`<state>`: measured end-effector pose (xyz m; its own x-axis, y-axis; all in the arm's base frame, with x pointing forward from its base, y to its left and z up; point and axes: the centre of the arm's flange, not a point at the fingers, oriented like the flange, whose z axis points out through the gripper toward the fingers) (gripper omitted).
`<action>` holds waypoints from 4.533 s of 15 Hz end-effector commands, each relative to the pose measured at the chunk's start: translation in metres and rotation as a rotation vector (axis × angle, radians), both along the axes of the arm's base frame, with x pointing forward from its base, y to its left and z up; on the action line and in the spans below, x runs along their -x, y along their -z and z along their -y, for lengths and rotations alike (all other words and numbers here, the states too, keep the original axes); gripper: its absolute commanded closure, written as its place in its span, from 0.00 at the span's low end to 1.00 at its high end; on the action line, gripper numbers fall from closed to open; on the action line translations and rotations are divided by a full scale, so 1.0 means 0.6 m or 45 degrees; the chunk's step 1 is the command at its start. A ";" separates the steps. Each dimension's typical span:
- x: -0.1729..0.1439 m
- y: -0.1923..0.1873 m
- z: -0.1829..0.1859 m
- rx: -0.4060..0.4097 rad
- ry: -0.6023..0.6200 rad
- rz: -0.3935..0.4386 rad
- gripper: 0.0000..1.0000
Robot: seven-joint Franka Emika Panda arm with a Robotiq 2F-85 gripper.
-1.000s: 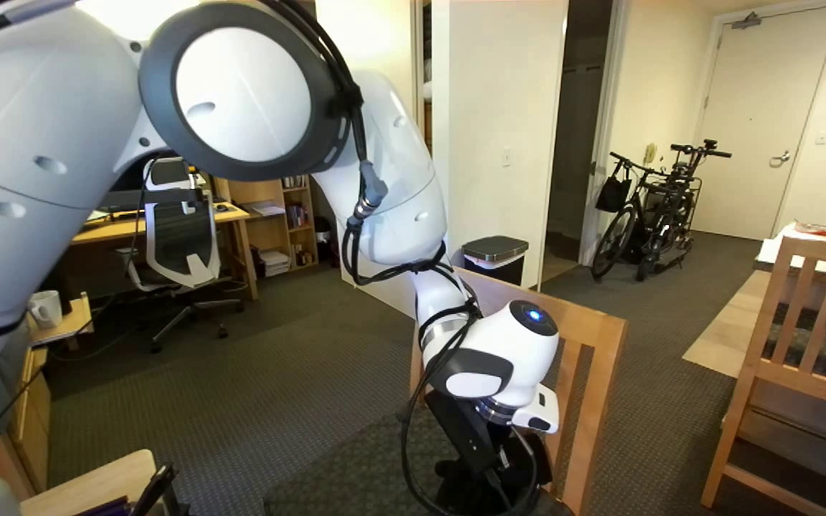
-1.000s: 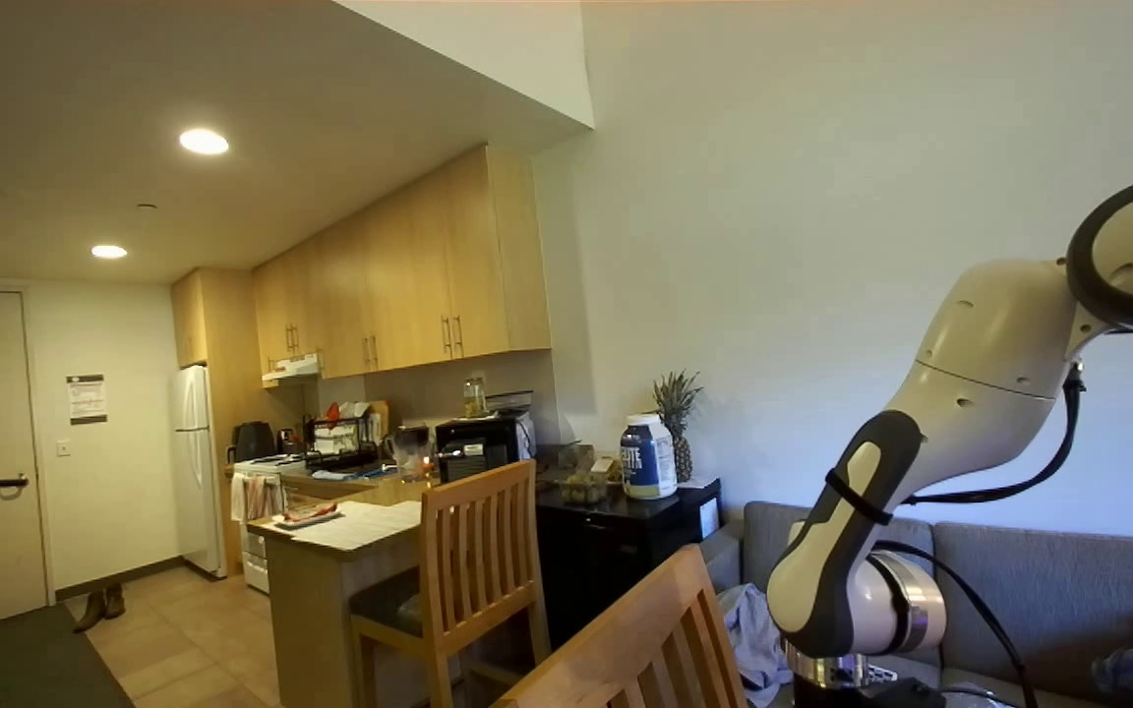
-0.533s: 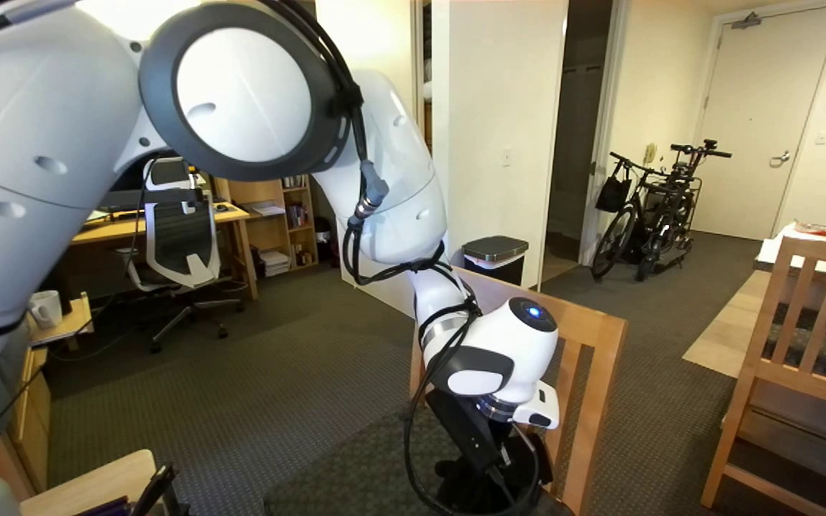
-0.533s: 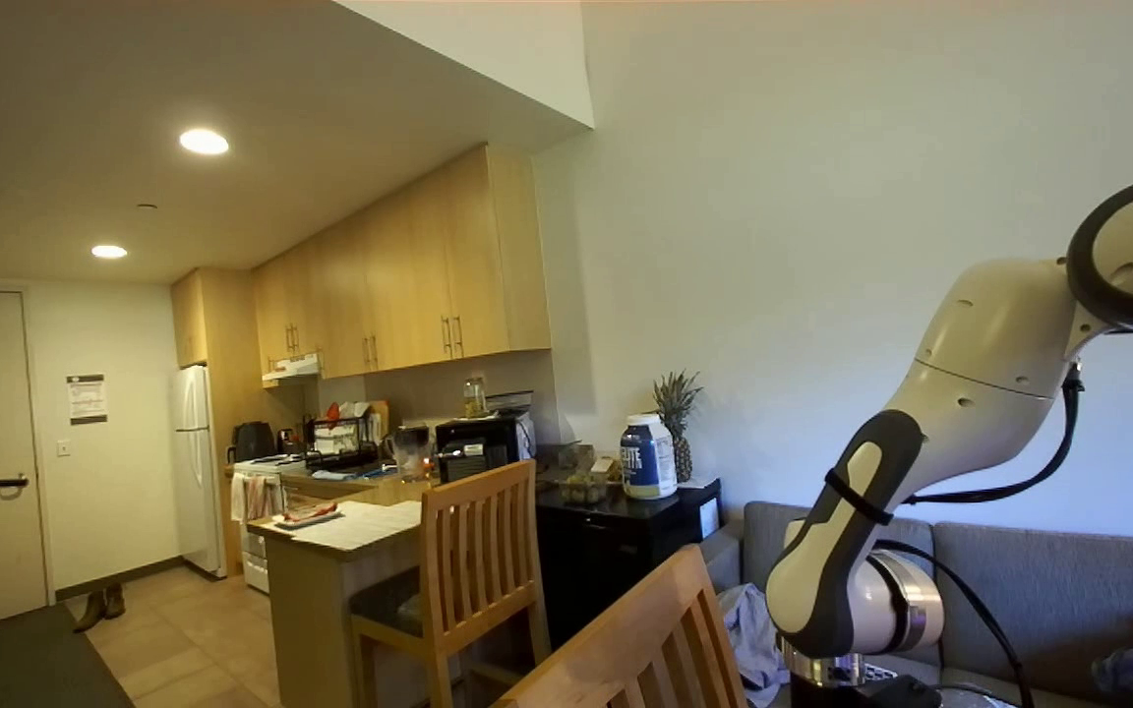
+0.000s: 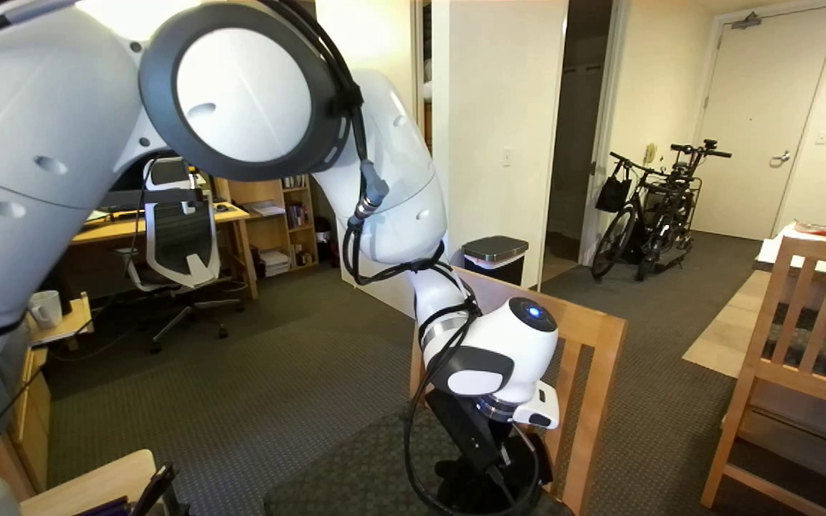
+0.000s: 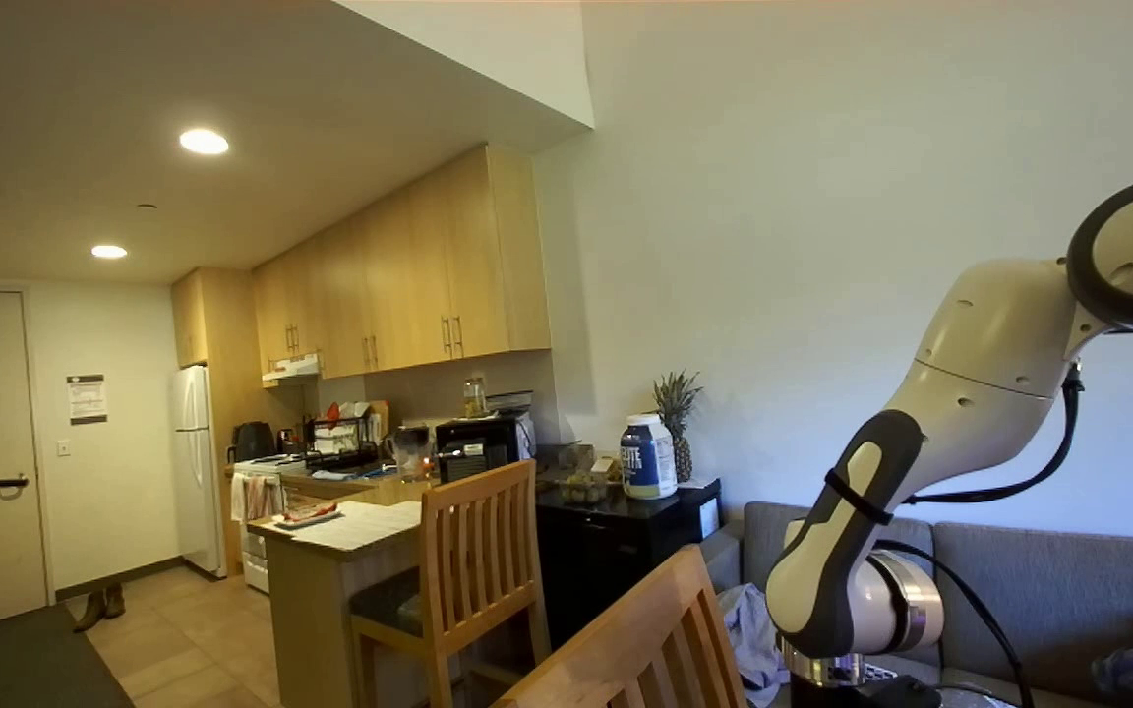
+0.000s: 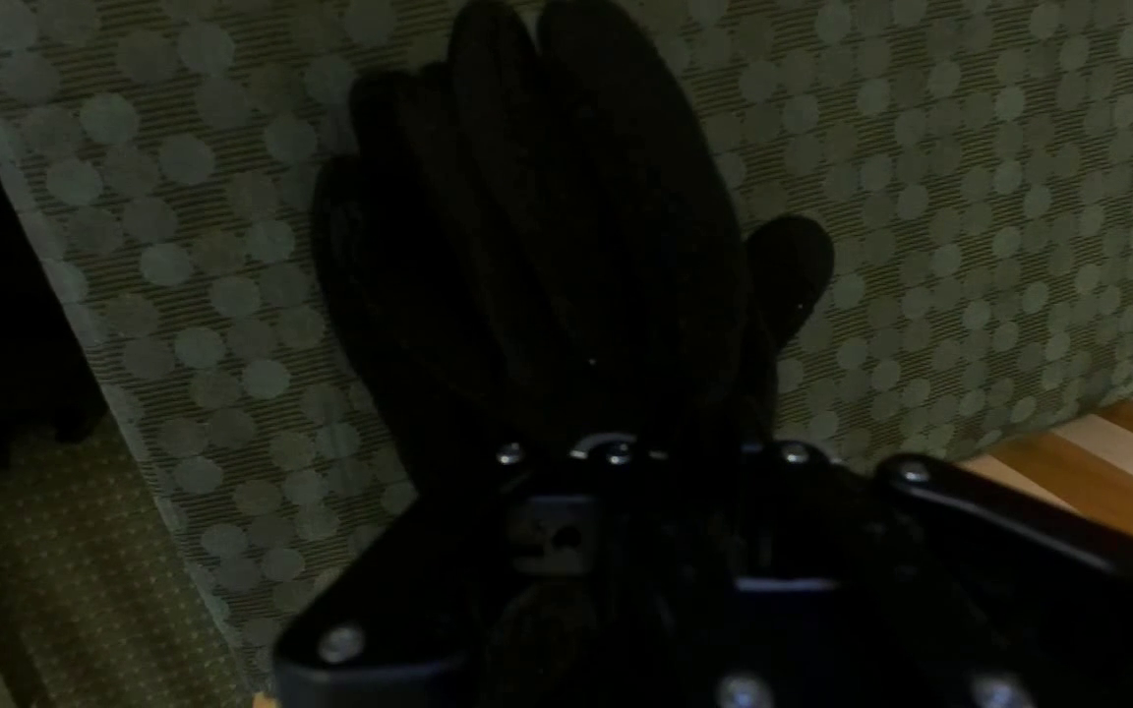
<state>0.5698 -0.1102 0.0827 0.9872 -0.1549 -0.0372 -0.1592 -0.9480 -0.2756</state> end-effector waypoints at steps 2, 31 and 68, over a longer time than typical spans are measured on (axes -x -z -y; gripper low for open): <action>0.005 -0.012 -0.002 0.012 -0.006 0.020 0.67; 0.082 -0.105 -0.024 0.147 -0.344 -0.047 0.00; 0.065 -0.092 -0.026 0.139 -0.339 -0.068 0.00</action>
<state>0.5311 -0.0943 0.1378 0.9908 0.1032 -0.0875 0.0875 -0.9820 -0.1674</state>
